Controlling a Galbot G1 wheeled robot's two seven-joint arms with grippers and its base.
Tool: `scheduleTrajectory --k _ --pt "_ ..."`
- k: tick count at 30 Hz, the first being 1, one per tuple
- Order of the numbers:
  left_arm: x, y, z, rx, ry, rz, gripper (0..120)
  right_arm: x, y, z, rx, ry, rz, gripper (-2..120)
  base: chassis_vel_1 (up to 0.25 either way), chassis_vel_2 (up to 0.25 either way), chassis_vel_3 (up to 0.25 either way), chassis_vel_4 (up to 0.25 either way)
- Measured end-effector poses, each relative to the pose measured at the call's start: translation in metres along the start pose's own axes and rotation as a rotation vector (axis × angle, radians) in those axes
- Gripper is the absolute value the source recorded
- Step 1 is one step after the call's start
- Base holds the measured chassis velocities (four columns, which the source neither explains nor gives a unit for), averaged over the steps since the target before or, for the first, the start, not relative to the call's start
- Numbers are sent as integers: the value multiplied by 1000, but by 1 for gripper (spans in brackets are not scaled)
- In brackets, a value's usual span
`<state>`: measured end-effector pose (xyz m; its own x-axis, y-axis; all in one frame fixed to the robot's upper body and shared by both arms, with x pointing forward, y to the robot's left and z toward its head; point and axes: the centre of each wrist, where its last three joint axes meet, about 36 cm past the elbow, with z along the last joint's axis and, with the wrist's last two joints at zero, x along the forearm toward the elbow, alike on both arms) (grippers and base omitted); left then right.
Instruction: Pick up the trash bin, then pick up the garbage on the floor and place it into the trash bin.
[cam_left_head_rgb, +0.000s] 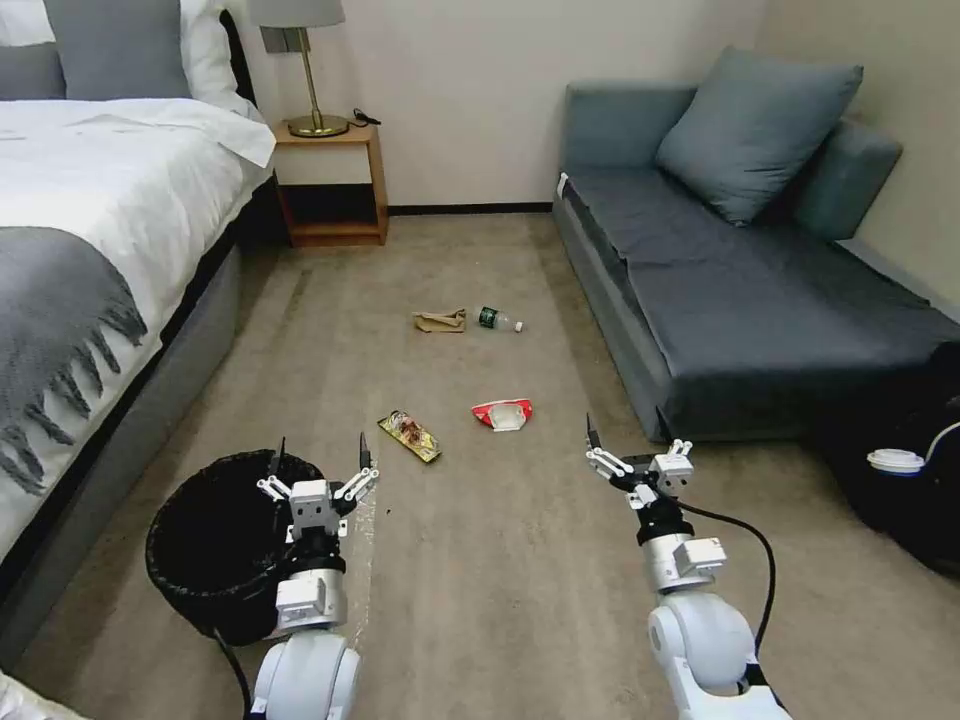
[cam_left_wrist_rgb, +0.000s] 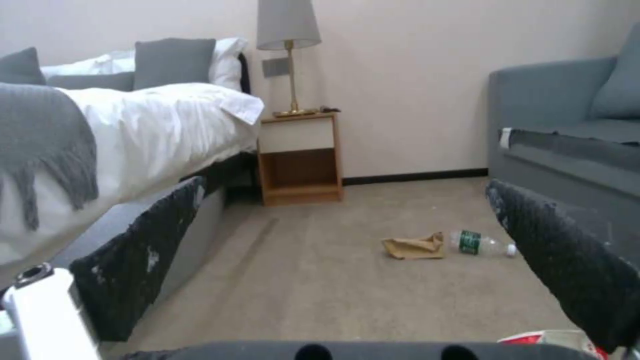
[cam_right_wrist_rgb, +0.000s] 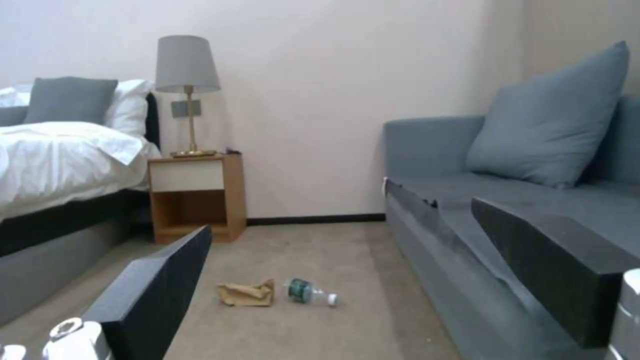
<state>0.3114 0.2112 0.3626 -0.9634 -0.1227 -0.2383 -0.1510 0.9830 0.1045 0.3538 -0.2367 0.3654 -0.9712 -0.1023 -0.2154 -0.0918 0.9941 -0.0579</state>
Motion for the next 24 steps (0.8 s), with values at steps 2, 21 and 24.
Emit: scheduleTrajectory --k 2,21,24 --pt "0 5 -3 2 12 -3 100 2 -4 -4 -9 11 -3 100 0 0 0 0" --pt "11 23 -40 -23 177 -133 100 1 -32 -38 -89 42 -6 100 0 0 0 0" --pt "11 24 -46 -19 208 -181 100 -1 -32 -41 -97 48 1 100 0 0 0 0"
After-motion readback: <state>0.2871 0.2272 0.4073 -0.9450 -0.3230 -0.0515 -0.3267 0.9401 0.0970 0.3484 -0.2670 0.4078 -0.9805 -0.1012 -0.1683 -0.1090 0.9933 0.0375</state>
